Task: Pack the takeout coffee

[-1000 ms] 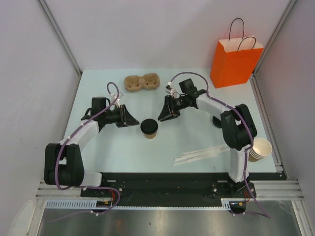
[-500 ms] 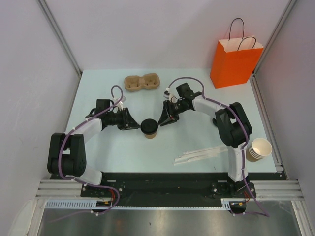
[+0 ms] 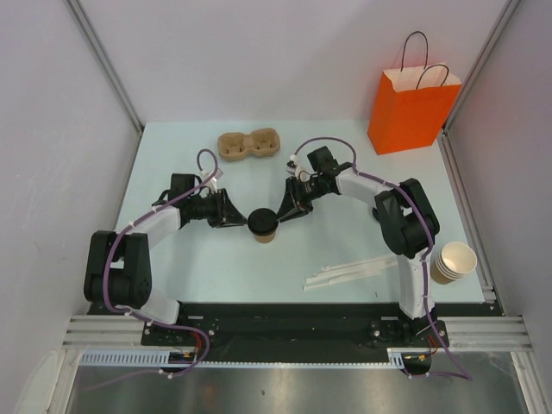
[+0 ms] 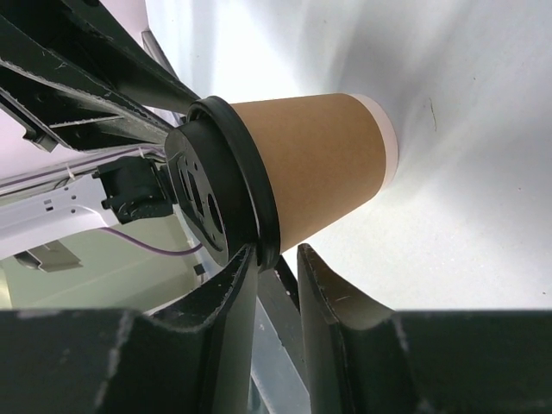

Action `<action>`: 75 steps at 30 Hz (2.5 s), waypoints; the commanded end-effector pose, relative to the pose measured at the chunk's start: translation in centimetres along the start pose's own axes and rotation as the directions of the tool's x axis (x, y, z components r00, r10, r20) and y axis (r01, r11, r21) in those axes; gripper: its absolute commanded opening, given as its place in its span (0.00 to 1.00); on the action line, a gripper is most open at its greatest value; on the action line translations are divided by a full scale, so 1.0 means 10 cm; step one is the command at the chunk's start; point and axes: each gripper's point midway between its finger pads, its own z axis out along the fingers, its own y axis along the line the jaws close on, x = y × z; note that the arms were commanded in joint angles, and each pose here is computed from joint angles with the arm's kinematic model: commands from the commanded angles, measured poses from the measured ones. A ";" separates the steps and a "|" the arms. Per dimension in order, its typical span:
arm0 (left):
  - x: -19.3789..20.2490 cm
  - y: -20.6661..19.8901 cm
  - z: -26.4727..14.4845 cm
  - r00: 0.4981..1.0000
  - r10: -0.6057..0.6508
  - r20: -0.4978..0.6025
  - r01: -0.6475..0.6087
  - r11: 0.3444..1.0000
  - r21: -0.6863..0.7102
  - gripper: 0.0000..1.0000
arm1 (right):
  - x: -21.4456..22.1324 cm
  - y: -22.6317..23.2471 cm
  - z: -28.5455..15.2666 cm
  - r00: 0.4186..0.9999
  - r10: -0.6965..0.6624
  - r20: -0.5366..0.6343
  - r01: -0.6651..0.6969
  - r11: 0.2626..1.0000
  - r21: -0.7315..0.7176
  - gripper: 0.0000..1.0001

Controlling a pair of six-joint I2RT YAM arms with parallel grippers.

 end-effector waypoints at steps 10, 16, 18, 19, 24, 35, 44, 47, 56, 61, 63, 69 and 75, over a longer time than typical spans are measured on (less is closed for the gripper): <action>0.00 -0.12 0.02 1.000 0.007 0.022 -0.008 0.998 0.060 0.30 | -0.06 0.00 0.06 1.000 -0.014 0.007 0.014 1.000 -0.003 0.27; 0.05 0.01 0.11 1.000 -0.027 -0.010 0.027 0.999 0.036 0.16 | -0.05 -0.07 0.10 1.000 -0.007 0.001 0.007 1.000 0.015 0.24; 0.08 0.06 0.14 0.999 -0.038 -0.026 0.038 0.999 0.027 0.12 | -0.02 -0.15 0.13 1.000 -0.005 -0.007 0.005 0.999 0.039 0.22; 0.10 0.10 0.15 0.999 -0.043 -0.031 0.044 0.999 0.015 0.11 | -0.01 -0.18 0.14 1.000 -0.001 -0.011 0.002 0.999 0.048 0.21; 0.20 0.29 0.22 0.994 -0.082 -0.069 0.079 0.996 -0.044 0.02 | 0.07 -0.38 0.21 0.999 0.027 -0.035 -0.024 0.994 0.107 0.17; 0.45 0.60 0.33 0.980 -0.140 -0.142 0.116 0.979 -0.167 0.00 | 0.23 -0.67 0.35 0.993 0.083 -0.079 -0.068 0.982 0.176 0.12; 0.10 0.04 0.24 0.997 -0.044 -0.067 0.046 0.999 0.020 0.00 | 0.07 -0.06 0.24 0.998 -0.013 -0.066 0.012 1.000 -0.016 0.17; 0.07 -0.04 0.19 0.999 -0.023 -0.049 0.025 0.999 0.033 0.02 | 0.02 0.02 0.19 0.998 -0.033 -0.050 0.032 0.999 -0.026 0.18; 0.03 -0.13 0.14 0.999 -0.007 -0.040 0.009 0.999 0.047 0.17 | -0.04 0.04 0.05 0.999 -0.017 -0.030 0.016 0.999 -0.029 0.25; -0.05 -0.24 0.12 1.000 0.006 -0.022 -0.004 0.996 0.084 0.19 | -0.06 0.10 0.00 0.999 -0.019 -0.026 0.017 0.998 -0.053 0.26; -0.07 -0.27 0.11 1.000 0.009 -0.017 -0.007 0.996 0.094 0.19 | -0.07 0.13 -0.03 1.000 -0.021 -0.021 0.020 0.998 -0.063 0.27; -0.11 -0.34 0.07 1.000 0.020 0.002 -0.020 0.994 0.111 0.19 | -0.10 0.17 -0.11 1.000 -0.016 -0.014 0.015 0.995 -0.097 0.29; -0.09 -0.35 0.06 1.000 0.016 0.003 -0.017 0.994 0.110 0.20 | -0.11 0.26 -0.16 1.000 -0.014 -0.012 0.013 0.990 -0.141 0.31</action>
